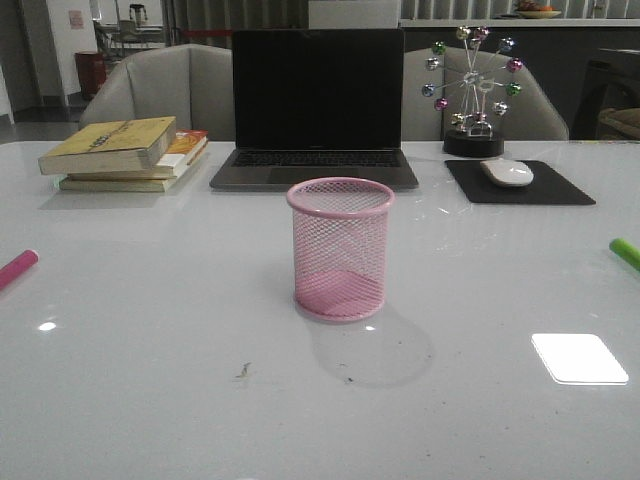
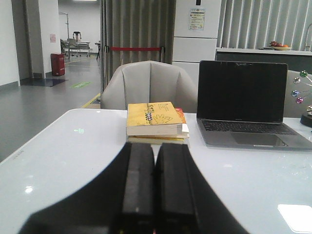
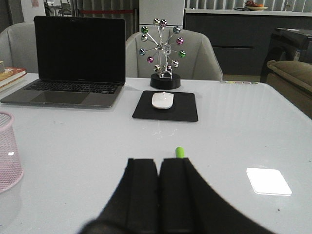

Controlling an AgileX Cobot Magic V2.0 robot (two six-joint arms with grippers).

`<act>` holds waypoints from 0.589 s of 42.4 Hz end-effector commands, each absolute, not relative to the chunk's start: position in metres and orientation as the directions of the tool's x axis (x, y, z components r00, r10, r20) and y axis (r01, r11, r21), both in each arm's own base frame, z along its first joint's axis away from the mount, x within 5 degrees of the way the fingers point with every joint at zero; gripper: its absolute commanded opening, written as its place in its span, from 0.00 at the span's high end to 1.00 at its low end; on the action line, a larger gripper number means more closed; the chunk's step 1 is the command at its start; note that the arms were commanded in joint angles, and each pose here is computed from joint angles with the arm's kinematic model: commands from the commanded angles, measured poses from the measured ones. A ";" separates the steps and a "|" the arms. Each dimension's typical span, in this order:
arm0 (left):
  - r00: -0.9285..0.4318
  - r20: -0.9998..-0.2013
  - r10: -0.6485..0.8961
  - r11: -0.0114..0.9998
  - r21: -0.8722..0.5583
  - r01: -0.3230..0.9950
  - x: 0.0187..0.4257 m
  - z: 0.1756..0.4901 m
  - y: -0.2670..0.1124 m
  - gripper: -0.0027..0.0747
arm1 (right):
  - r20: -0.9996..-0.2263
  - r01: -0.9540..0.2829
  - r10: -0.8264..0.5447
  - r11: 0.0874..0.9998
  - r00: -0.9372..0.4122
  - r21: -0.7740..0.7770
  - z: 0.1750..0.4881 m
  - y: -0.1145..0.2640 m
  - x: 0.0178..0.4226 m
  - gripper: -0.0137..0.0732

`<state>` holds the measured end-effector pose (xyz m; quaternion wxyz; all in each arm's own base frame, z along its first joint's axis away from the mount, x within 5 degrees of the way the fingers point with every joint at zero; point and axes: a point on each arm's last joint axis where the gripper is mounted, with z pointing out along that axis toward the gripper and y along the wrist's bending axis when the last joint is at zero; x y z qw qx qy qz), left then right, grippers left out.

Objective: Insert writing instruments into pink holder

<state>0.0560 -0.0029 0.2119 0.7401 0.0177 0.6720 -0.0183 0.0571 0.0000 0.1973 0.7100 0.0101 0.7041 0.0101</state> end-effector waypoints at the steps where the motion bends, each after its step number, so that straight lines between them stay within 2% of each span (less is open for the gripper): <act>1: 0.198 -0.980 -0.013 0.998 -0.001 0.061 0.053 0.220 -0.003 0.85 | -0.990 0.003 0.026 1.000 0.137 0.027 0.213 0.000 0.054 0.78; 20: 0.202 -0.979 -0.013 0.998 -0.001 0.062 0.053 0.221 -0.003 0.85 | -0.987 0.003 0.026 1.000 0.156 0.027 0.214 0.000 0.054 0.78; 25: 0.262 -0.965 -0.014 0.998 0.003 0.065 0.052 0.226 -0.004 0.85 | -0.978 0.003 0.024 1.000 0.208 0.025 0.219 0.000 0.053 0.78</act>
